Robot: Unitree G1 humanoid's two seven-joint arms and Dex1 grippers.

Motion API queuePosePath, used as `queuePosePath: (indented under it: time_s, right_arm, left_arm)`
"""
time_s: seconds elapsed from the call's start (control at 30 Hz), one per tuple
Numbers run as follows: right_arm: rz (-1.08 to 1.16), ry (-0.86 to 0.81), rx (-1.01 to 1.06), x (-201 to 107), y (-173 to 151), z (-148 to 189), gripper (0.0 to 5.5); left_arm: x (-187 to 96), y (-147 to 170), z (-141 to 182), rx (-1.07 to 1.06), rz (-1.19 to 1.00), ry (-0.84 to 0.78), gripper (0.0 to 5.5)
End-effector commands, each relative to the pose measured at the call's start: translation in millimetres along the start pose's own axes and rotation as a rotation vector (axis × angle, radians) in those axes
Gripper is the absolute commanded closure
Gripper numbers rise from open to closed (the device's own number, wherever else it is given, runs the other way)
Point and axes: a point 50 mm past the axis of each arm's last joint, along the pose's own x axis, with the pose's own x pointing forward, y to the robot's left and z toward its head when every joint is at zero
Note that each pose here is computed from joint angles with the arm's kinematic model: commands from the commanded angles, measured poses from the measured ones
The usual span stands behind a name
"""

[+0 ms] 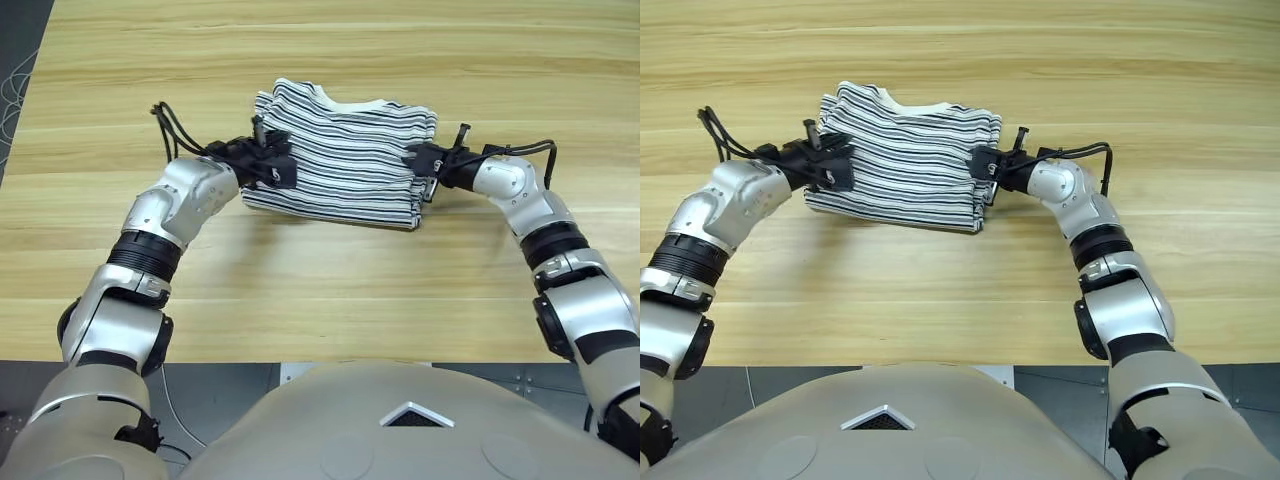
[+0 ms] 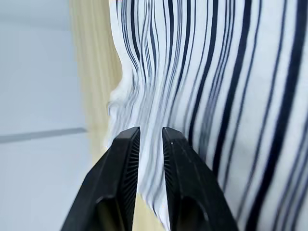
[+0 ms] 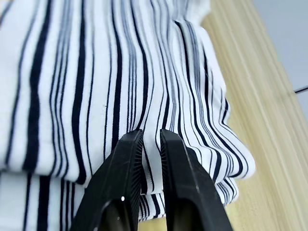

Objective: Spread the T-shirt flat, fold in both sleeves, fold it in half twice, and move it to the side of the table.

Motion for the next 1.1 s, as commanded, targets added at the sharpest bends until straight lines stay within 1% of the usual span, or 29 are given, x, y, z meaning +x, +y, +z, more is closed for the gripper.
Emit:
queuePosePath:
  time_s: [0.03,0.07,0.13,0.2,0.27,0.33,0.37,0.4,0.43,0.5,0.53,0.6,0.67,0.73,0.8,0.87,1.0,1.1]
  right_arm:
    - [0.384,-0.085,0.035,-36.5,43.6,17.2,4.84]
    - [0.452,-0.148,0.076,-47.0,47.8,34.1,4.84]
    - [0.59,-0.256,0.159,-65.5,55.4,66.0,4.84]
    - [0.766,-0.367,0.234,-82.8,69.1,97.1,4.84]
    - [0.874,-0.447,0.294,-86.8,84.6,114.8,4.84]
    - [0.882,-0.508,0.363,-82.8,90.3,123.0,4.84]
    - [0.823,-0.533,0.41,-78.4,83.7,125.0,4.84]
    - [0.739,-0.538,0.453,-73.1,72.5,124.7,4.84]
    - [0.631,-0.543,0.491,-67.1,57.0,122.7,4.84]
    - [0.377,-0.537,0.537,-54.7,16.5,113.3,4.84]
    - [0.302,-0.527,0.534,-50.7,4.2,109.3,4.84]
    - [0.241,-0.498,0.514,-41.6,-5.3,104.2,4.84]
    - [0.217,-0.446,0.48,-26.7,-4.8,99.0,4.84]
    - [0.197,-0.333,0.381,-7.5,1.3,88.1,4.84]
    - [0.194,-0.22,0.282,7.4,8.4,74.1,4.84]
    - [0.24,-0.132,0.228,17.2,18.4,57.9,4.84]
    - [0.365,0.037,0.111,18.6,38.1,22.3,4.84]
    - [0.421,0.118,0.018,-0.3,44.8,1.5,4.84]
  left_arm:
    - [14.3,21.8,43.5,0.372,0.178,-0.285,4.65]
    - [18.0,25.6,47.5,0.451,0.208,-0.321,4.65]
    - [22.8,27.6,45.9,0.571,0.235,-0.342,4.65]
    - [24.2,28.2,39.1,0.591,0.262,-0.333,4.65]
    - [22.0,32.2,36.6,0.587,0.33,-0.334,4.65]
    - [20.0,40.1,35.9,0.568,0.399,-0.34,4.65]
    - [19.2,46.0,33.4,0.525,0.432,-0.331,4.65]
    - [16.1,50.1,33.2,0.455,0.449,-0.357,4.65]
    - [11.0,57.6,33.4,0.366,0.498,-0.375,4.65]
    - [-2.5,83.4,20.4,0.15,0.641,-0.315,4.65]
    - [-7.7,94.0,8.9,0.064,0.694,-0.254,4.65]
    - [-13.4,105.2,-15.1,-0.042,0.727,-0.11,4.65]
    - [-14.1,101.7,-32.1,-0.032,0.658,0.006,4.65]
    - [-11.9,91.7,-39.9,-0.005,0.572,0.068,4.65]
    - [-9.9,87.2,-40.6,0.008,0.538,0.08,4.65]
    - [-8.1,86.6,-40.1,-0.003,0.535,0.082,4.65]
    - [-4.0,87.5,-35.6,0.019,0.527,0.072,4.65]
    - [-6.2,86.0,-37.5,0.007,0.528,0.081,4.65]
